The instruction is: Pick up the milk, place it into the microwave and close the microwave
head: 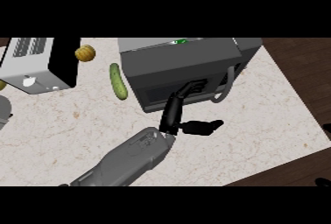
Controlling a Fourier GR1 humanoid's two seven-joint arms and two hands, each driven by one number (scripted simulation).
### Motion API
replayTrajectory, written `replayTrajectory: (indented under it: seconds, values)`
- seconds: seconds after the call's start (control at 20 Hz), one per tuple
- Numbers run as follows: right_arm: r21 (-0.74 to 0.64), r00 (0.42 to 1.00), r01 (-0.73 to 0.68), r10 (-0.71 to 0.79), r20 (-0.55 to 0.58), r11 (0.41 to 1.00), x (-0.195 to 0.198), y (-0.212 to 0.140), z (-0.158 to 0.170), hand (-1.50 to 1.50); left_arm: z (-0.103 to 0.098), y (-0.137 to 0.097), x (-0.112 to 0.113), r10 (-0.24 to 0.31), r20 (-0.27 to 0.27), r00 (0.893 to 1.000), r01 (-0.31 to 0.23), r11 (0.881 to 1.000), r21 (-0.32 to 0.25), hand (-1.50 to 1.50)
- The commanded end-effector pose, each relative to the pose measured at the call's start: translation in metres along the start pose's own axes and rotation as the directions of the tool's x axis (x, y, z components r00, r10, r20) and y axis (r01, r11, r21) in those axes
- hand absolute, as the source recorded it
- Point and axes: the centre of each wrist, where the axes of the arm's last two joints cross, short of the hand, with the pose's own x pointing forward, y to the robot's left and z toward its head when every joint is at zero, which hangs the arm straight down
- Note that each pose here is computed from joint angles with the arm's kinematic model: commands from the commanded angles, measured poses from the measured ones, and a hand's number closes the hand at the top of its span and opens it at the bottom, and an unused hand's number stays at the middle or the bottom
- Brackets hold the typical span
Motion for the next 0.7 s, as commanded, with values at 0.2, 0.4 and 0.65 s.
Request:
replayTrajectory:
  seconds: [0.2,0.4,0.65]
  values:
    - [0.021,0.981,-0.191,0.190,0.036,0.981,0.015,-0.025,-0.022,1.50,-0.023,0.004,0.017,0.053,0.020,0.998,-0.055,0.989,0.136,-1.50]
    - [0.004,0.973,-0.223,0.222,0.063,0.975,0.018,-0.031,-0.032,1.50,-0.026,0.005,0.017,0.066,0.007,0.998,-0.066,0.987,0.148,-1.50]
    - [0.002,0.969,-0.240,0.239,0.068,0.971,0.019,-0.034,-0.040,1.50,-0.030,0.006,0.019,0.076,0.021,0.997,-0.079,0.982,0.169,-1.50]
